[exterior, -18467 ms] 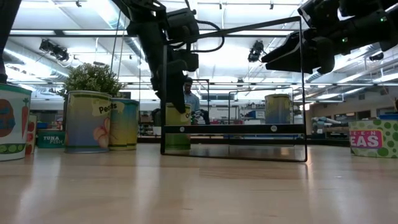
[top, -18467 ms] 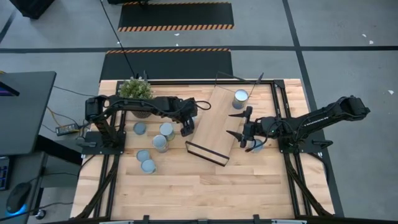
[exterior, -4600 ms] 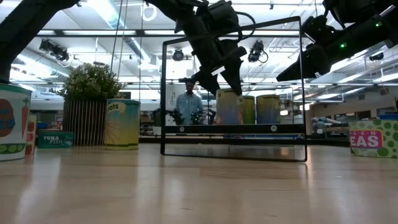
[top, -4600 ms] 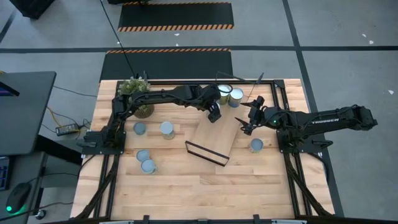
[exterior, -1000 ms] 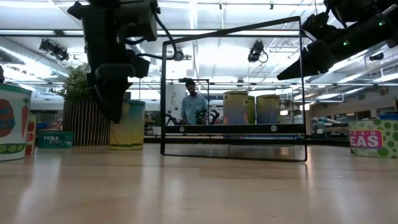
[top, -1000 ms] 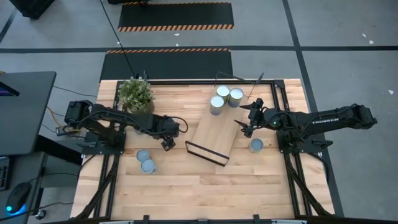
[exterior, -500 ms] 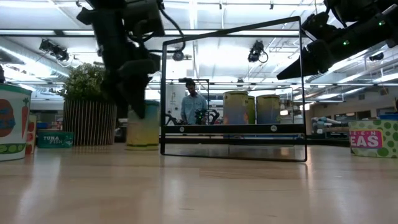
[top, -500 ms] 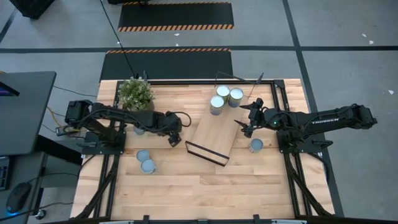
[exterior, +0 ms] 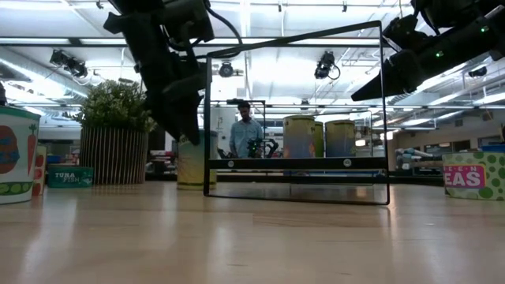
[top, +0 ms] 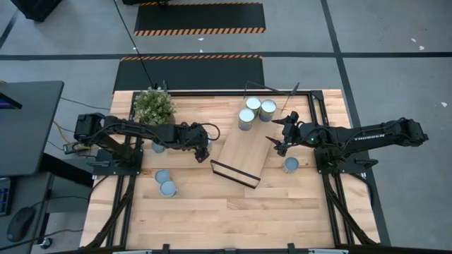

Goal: Pick and place cans onto a shelf
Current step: Put the canned carrots on the shelf

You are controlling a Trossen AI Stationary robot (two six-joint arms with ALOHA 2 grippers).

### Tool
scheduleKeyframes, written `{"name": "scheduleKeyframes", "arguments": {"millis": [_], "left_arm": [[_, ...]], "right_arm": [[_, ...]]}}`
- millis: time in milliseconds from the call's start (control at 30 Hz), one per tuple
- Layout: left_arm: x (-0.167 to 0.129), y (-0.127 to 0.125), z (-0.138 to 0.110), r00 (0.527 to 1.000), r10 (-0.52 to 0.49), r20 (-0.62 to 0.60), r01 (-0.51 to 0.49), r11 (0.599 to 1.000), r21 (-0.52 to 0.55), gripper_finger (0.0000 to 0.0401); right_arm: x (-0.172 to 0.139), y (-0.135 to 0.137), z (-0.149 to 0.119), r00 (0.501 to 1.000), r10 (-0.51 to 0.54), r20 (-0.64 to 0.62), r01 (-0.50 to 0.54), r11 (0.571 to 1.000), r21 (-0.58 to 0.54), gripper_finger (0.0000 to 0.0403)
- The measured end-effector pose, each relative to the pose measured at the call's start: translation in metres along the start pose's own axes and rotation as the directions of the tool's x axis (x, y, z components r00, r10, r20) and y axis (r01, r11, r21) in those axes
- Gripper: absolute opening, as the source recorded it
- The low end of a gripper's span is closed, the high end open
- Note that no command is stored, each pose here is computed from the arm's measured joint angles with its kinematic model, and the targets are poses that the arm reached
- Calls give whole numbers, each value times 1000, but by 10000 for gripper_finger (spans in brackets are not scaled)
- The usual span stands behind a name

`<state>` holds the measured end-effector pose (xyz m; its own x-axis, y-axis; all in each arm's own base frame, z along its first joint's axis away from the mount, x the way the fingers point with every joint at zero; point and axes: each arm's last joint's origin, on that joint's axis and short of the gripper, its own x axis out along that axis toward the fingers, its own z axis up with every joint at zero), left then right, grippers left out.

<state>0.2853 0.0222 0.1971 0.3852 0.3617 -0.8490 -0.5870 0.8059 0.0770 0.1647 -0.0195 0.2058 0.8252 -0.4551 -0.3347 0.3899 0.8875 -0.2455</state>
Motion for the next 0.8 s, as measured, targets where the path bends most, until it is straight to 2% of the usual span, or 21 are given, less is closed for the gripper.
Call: {"name": "scheduleKeyframes", "arguments": {"millis": [433, 667, 800], "left_arm": [[0, 0, 0, 1000, -14, -9, 15, 1000, 21, 316], [2, 2, 0, 993, -100, -67, 99, 995, -17, 318], [1, 1, -2, 992, -93, -81, 93, 996, -10, 318]], "right_arm": [[0, 0, 0, 1000, 0, 0, 0, 1000, 2, 350], [0, 0, 0, 1000, 0, 0, 0, 1000, 2, 350], [0, 0, 0, 1000, 0, 0, 0, 1000, 2, 350]]}}
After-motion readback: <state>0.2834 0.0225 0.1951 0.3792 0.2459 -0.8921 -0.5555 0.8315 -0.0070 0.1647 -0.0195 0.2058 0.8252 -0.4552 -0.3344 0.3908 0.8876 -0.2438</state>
